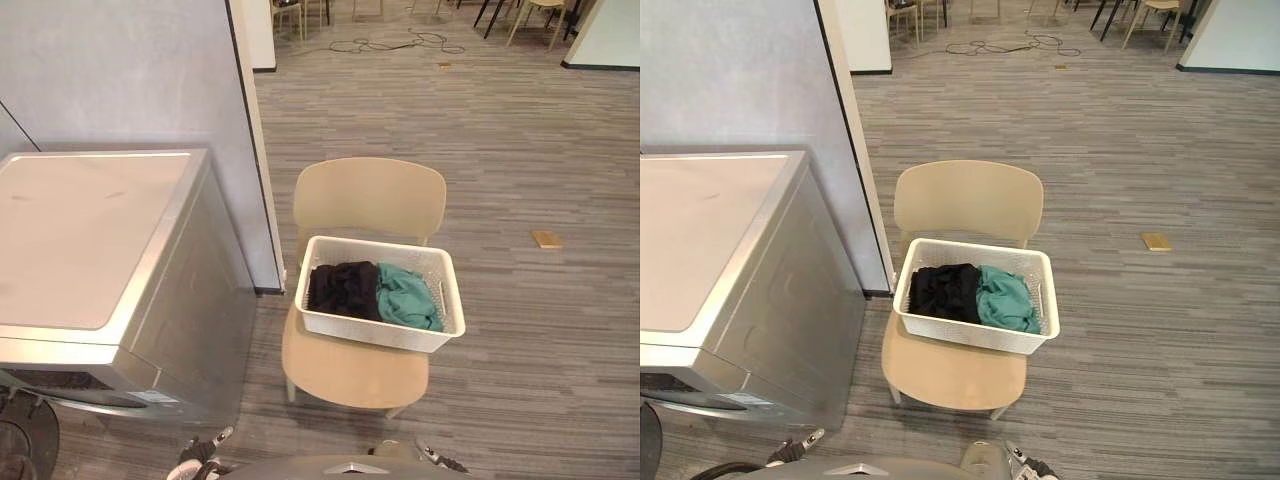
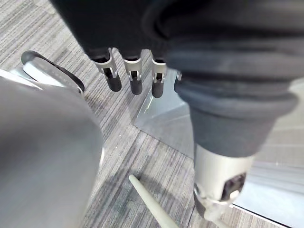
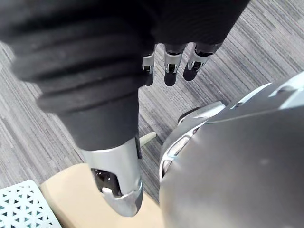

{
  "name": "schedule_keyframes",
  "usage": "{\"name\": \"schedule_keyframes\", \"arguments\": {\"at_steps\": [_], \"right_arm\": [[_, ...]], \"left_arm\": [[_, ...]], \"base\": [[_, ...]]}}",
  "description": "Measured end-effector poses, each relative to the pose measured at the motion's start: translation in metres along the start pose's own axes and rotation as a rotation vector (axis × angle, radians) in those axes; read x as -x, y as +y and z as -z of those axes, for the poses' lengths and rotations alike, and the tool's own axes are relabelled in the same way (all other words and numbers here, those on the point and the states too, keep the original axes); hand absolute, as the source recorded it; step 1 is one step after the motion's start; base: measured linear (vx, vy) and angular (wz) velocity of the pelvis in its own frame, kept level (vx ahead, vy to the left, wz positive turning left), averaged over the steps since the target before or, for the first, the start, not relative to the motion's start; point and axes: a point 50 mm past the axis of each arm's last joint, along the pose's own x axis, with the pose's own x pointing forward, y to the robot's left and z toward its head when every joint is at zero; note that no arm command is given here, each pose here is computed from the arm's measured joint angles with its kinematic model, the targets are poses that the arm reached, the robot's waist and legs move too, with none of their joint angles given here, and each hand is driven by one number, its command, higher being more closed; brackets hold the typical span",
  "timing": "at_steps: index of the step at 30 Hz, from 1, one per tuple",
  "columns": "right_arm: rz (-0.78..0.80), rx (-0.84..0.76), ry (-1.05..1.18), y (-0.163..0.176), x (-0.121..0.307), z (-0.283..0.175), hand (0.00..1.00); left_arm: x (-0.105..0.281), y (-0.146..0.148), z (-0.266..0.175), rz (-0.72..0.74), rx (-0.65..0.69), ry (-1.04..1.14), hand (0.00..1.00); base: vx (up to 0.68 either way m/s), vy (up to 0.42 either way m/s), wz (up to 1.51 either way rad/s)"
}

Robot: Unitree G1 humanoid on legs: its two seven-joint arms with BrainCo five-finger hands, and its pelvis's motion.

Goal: Pick up the laundry basket with both hands and put the clothes into the washing machine.

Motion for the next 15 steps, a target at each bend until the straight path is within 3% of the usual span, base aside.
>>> {"name": "schedule_keyframes", "arguments": {"at_steps": [4,8,9,11,15], "right_arm": [[-0.012,0.021,-0.056,0.009,-0.001,-0.015,0.0],[-0.08,-0.156,-0.312,0.028,0.011,-0.07,0.0],[-0.142,-0.28,-0.39,0.039,0.019,-0.088,0.0],[-0.197,-0.358,-0.517,0.05,0.034,-0.113,0.0],[-0.24,-0.421,-0.924,0.05,0.099,-0.166,0.0]], "left_arm": [[-0.002,0.004,-0.011,0.01,-0.084,-0.035,0.0],[-0.001,-0.003,-0.004,0.029,-0.13,-0.02,0.0],[-0.001,0.003,-0.004,0.007,-0.131,-0.015,0.0],[0.0,0.009,0.004,-0.018,-0.102,0.019,0.0],[0.004,0.018,0.02,-0.067,-0.098,0.068,0.0]], "base": [[0.13,-0.145,-0.17],[0.07,0.038,-0.03],[0.05,0.056,-0.12],[0.04,0.061,-0.27],[0.07,0.053,-0.07]]}}
